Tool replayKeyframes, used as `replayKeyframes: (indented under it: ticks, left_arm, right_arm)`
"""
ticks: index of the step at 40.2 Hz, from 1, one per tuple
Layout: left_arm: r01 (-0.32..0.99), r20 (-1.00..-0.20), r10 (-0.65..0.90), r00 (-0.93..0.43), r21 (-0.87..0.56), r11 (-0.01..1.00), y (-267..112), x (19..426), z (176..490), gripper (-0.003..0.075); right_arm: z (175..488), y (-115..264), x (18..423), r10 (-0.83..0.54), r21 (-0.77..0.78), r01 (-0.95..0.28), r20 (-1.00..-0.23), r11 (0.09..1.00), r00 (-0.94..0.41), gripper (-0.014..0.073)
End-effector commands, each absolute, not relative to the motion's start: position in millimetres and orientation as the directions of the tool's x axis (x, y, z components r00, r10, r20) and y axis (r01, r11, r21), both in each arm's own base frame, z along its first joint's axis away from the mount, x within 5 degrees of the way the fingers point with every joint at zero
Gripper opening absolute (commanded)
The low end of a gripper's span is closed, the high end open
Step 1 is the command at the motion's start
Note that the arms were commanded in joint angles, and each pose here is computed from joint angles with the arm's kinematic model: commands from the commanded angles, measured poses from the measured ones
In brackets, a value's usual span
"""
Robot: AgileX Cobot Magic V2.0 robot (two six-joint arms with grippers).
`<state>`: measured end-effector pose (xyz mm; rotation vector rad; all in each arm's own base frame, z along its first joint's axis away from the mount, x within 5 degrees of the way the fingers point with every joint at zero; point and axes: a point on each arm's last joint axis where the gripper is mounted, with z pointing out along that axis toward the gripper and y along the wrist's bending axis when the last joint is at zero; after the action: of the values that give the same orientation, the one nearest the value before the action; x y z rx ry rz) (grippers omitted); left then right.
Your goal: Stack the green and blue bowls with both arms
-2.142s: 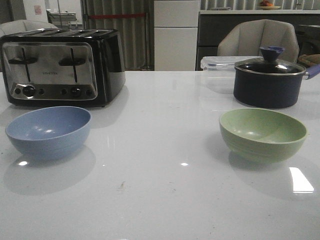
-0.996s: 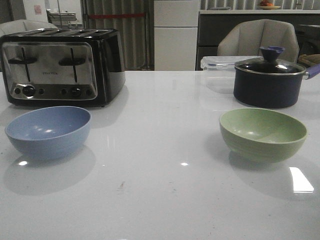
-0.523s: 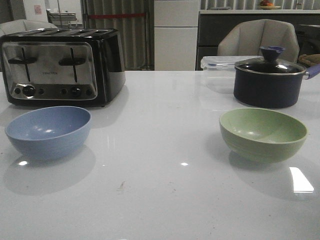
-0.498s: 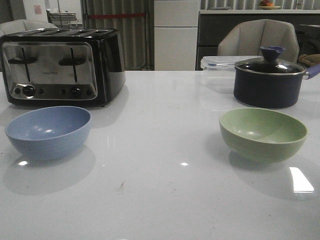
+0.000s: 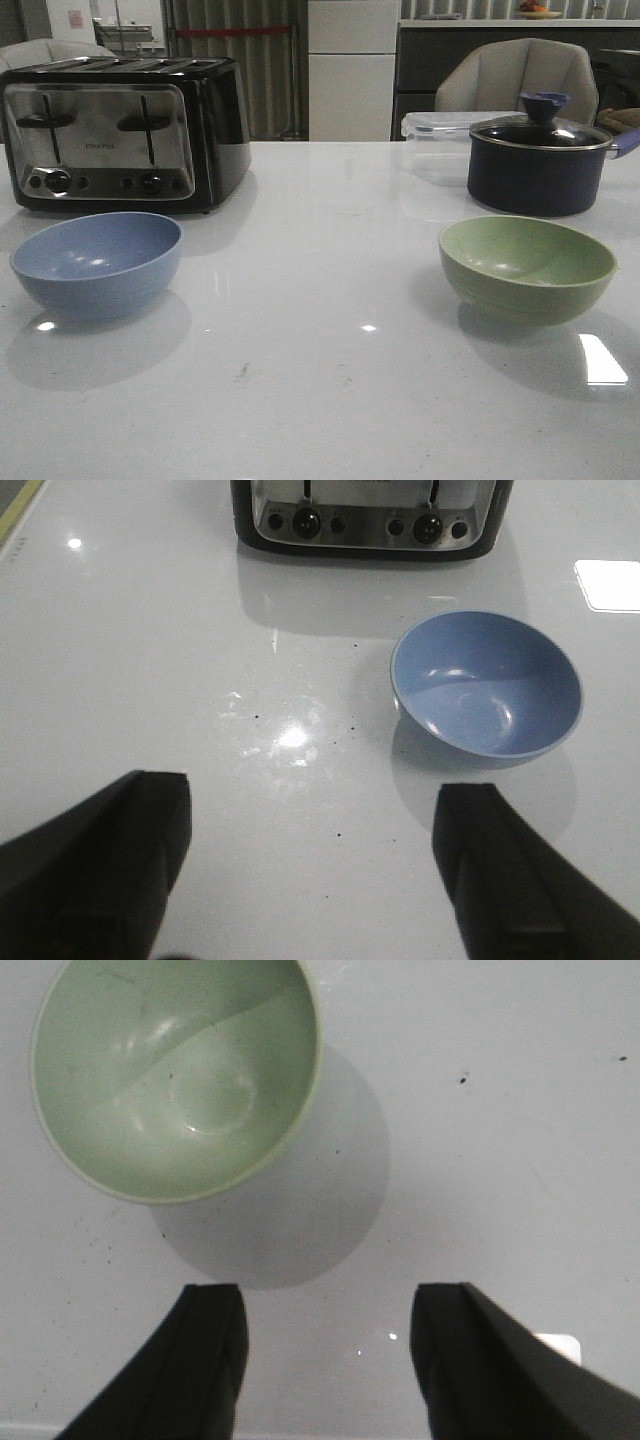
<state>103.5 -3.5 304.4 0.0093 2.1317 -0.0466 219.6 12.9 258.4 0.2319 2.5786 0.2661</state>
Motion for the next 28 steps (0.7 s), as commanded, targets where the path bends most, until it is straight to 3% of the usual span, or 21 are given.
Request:
replayKeyframes:
  ticks: [1, 28]
  left_arm:
    - [0.023, -0.898, -0.016, -0.439, -0.029, 0.999, -3.1, 108.6, 321.2, 0.056]
    - [0.023, -0.898, -0.016, -0.439, -0.029, 0.999, -3.1, 108.6, 321.2, 0.056]
  right_arm:
    - [270.2, 12.9, 242.4, 0.242, 0.262, 0.113, -0.538, 0.958, -0.807, 0.0483]
    - [223.4, 13.1, 352.8, 0.241, 0.247, 0.15, -0.396, 0.957, -0.886, 0.0483]
